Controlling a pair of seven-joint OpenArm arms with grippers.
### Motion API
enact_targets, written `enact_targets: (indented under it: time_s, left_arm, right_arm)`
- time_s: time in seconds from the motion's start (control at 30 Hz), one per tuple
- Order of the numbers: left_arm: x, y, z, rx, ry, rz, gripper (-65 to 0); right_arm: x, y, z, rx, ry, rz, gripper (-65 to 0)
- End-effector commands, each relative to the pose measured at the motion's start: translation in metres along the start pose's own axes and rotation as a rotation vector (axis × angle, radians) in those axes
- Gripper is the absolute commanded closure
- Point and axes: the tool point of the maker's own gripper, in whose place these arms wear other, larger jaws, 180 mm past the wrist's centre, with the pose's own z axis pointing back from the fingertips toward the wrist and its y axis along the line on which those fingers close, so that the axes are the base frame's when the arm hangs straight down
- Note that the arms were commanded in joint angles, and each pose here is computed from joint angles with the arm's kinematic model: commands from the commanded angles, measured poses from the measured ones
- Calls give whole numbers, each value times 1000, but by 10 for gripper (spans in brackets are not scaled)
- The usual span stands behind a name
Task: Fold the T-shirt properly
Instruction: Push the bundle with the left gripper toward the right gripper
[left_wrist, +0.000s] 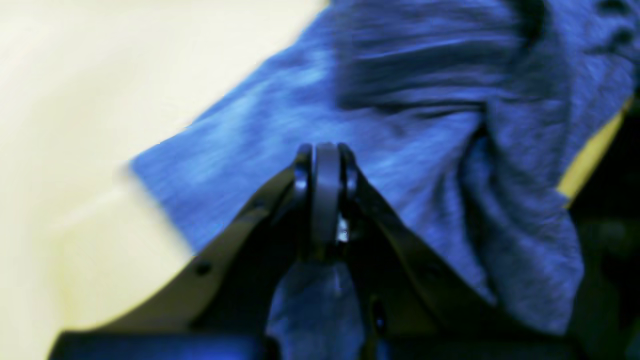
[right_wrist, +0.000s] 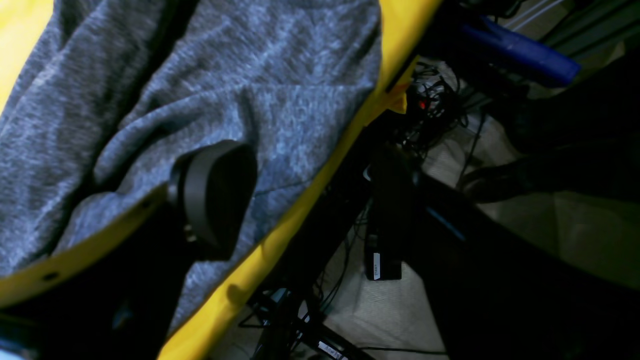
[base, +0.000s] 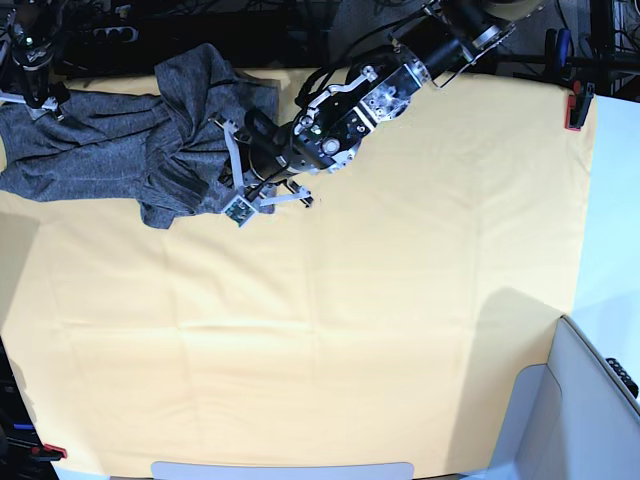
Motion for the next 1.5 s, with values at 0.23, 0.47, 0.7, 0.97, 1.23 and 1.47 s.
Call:
enact_targets:
  time_s: [0.23, 0.47, 0.7, 0.97, 1.23, 1.47]
  left_arm:
    - [21, -40, -16, -103, -26, -87, -4]
    - [33, -51, -35, -127, -42, -119, -4]
    - [59, -63, -37, -148, -84, -164, -4]
    - [57, -68, -54, -153, -153, -197, -4]
    - [87, -88, -42, -201, -334, -203, -4]
    - [128, -111, -1, -265, -498, -224, -4]
  right_arm:
    - [13, -1, 3, 0, -44, 13, -394]
    - [13, -1, 3, 0, -43, 13, -394]
    - [5, 0, 3, 1, -27, 0, -394]
    - [0, 0, 3, 2, -16, -11, -394]
    - [1, 2, 3, 6, -18, -14, -394]
    - [-4, 13, 2, 32, -5, 6, -394]
